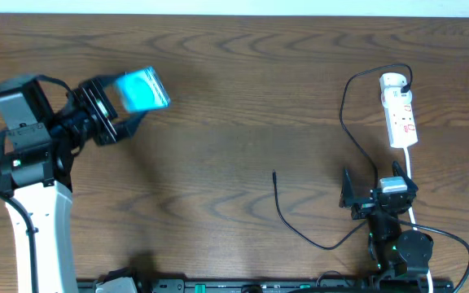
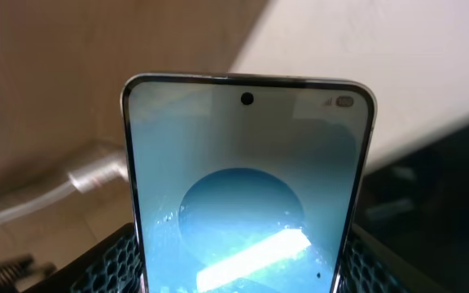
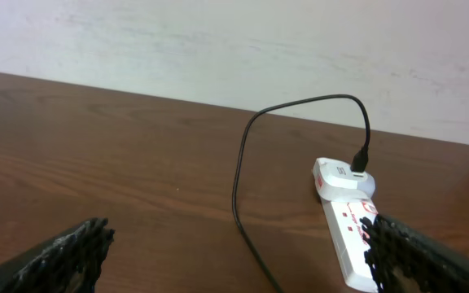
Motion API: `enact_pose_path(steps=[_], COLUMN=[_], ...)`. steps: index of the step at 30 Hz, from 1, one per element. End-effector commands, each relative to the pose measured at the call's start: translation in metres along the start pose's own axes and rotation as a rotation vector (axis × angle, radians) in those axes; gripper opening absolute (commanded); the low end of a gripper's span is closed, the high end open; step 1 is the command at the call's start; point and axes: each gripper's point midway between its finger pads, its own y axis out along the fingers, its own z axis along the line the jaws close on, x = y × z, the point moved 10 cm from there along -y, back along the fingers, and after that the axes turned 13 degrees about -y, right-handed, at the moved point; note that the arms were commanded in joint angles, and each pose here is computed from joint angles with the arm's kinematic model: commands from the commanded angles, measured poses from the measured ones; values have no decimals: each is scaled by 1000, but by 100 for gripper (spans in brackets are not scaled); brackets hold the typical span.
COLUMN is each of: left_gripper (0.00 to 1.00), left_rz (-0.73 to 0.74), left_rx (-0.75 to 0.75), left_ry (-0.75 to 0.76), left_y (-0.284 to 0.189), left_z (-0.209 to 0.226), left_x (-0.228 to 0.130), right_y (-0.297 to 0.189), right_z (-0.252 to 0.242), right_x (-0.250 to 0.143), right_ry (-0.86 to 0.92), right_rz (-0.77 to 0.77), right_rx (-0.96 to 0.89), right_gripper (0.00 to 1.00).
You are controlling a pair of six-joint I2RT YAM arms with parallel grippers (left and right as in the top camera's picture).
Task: Plug charger to phone and switch on socket
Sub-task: 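Lift the phone with the left gripper and rotate it upright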
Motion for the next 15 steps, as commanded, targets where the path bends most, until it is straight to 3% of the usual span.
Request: enact_pose_path(steps=[1,9,15], left_gripper=[7,7,7], left_rz=[-244,-642,-805], left_rx=[29,274,450], left_ry=[114,228,324], left_y=[-3,-3,17], left_z=[8,38,57], left_x=[22,60,73], right_y=[0,0,0], right_z=[1,1,1], right_x=[0,0,0], right_ry=[-11,-11,-11], right_rz=[0,0,0], right_rx=[2,1,2], right_gripper=[99,99,99])
